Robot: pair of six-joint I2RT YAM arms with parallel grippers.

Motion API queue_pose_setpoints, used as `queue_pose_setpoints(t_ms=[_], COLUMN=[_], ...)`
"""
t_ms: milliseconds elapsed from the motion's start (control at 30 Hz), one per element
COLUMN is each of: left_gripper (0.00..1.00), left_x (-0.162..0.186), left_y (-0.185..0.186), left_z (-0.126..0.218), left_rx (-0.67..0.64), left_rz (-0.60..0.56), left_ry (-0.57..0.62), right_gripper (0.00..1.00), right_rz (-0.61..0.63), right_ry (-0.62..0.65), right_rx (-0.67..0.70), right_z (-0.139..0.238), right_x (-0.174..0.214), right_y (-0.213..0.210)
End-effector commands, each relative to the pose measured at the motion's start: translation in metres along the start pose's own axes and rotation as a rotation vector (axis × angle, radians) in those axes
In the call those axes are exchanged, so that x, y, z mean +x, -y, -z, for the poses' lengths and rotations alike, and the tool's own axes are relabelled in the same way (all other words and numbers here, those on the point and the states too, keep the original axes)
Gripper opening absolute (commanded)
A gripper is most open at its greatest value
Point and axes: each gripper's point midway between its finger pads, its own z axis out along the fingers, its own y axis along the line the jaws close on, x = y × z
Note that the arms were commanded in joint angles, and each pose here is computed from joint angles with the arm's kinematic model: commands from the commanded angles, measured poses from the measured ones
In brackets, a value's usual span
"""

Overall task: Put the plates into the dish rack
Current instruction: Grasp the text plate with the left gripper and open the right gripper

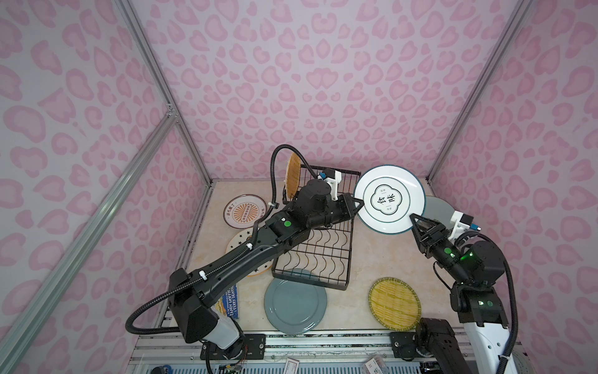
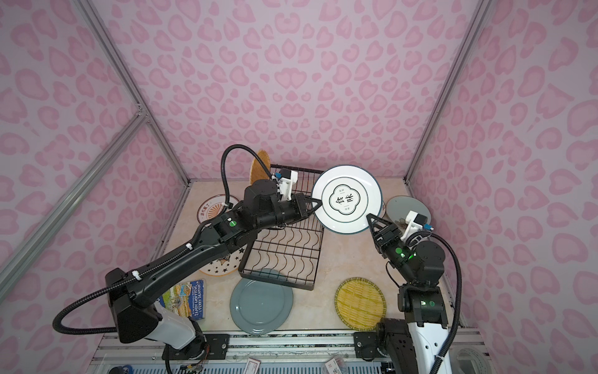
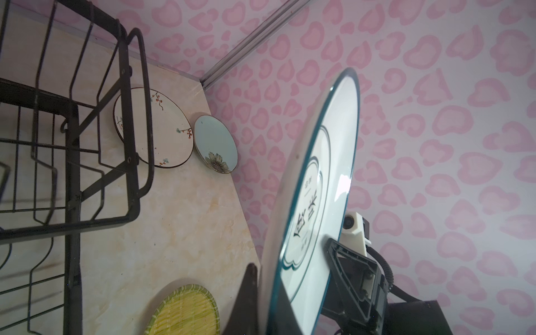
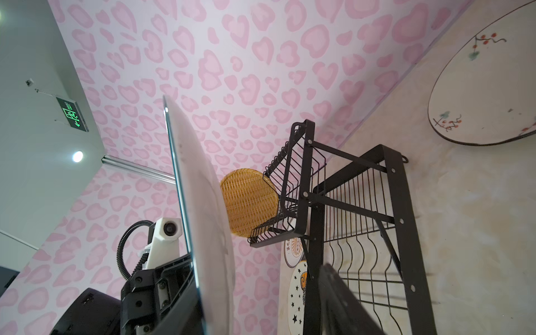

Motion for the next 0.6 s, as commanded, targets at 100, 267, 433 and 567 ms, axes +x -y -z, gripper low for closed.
queue_pose_setpoints(t_ms=[100,267,433,567], left_gripper=[0.03,0.03,0.03,0.03], left_x=[-0.052,-0.081,-0.104,-0.118], left_y=[0.007,0.001,-0.011,-0.026], left_z=[0.058,0.115,0.159,0.176], left_rx=[-0.119,-0.277,-0.471,-0.642], left_rz=[-0.128,-0.240,-0.341,-0.409], left_ry=[0.250,0.405,0.514,0.566], right_gripper=[0.79,0.87,0.98,0.98], right_rz=[0.132,0.214,0.271,0.314], right_ry=[0.005,-0.020,-0.048,-0.078], right_rx=[0.029,0.057,0.064,0.067], right_z=[0.009,0.008,0.002,-0.003], right_x=[0.001,0.004,0.010,0.018], right_y=[-0.004,0.003,0.018,0.031])
